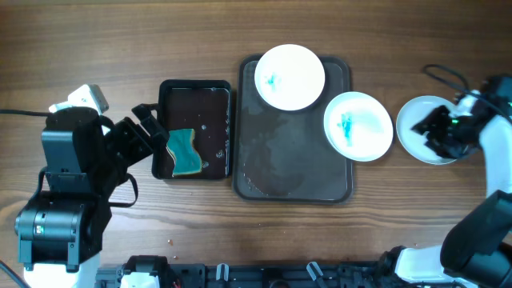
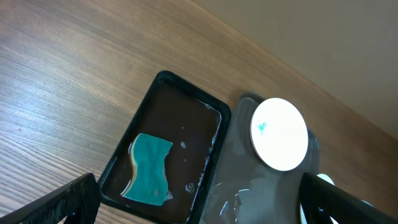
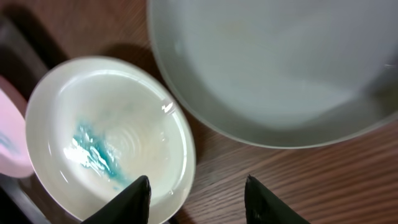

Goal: Clean dirty plates on tray and stack at the side
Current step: 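Drag the right-side stained plate to the lower tray position with the right gripper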

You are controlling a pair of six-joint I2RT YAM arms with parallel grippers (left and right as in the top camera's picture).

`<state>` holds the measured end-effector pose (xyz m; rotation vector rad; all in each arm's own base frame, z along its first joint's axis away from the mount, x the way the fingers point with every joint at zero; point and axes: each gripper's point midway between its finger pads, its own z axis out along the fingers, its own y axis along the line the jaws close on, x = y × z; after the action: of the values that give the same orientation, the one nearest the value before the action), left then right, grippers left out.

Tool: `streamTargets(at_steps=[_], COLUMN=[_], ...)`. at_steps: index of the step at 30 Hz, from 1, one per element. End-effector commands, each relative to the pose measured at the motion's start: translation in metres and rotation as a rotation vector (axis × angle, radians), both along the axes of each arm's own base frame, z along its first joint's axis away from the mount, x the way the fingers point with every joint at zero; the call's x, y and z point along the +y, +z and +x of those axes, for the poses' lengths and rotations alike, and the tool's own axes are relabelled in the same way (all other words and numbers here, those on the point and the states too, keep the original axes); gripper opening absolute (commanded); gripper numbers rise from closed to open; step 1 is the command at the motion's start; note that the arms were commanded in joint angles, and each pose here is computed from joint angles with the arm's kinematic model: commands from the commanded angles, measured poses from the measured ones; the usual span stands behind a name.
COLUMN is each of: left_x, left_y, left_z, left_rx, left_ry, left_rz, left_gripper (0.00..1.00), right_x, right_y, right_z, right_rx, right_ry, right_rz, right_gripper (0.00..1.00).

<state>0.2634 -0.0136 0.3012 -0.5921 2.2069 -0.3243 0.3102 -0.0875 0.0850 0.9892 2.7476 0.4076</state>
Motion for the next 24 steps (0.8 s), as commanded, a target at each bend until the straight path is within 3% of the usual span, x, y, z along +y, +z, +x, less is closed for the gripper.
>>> streamTargets(at_steps=[1,13,15,18,19,24], left_x=[-0.003,-0.003,-0.003,-0.003,-0.003,-0.003], left_y=[0.007,0.007,0.007,0.007,0.007,0.007], left_z=[0.001,0.001,0.001,0.001,0.001,0.001], left_rx=[-0.018,-0.018,-0.018,-0.018,-0.018,-0.018], left_ry=[-0.016,-0.016,-0.016,-0.016,-0.016,-0.016], left_rz=[-0.005,-0.005,-0.005,-0.005,-0.005,-0.005], left_gripper=[1.00,1.00,1.00,1.00,1.00,1.00], right_x=[0.013,0.059,0.063,0.066,0.068,0.069], right_y=[-0.032,-0.087,-0.095,-0.094,-0.092,-0.072], right_z=[-0.023,-0.023,-0.025,-0.022,-0.020,-0.025], right_rx=[0.118,-0.009,-0.015,-0.033,-0.044,-0.062], right_ry=[0.008,0.102,0.096,0.102,0.106,0.112], right_rz=[-0.071,0.013,0.016,0.021,0.029,0.024], right_gripper=[0.50,0.43,0.37,0.08,0.04,0.04])
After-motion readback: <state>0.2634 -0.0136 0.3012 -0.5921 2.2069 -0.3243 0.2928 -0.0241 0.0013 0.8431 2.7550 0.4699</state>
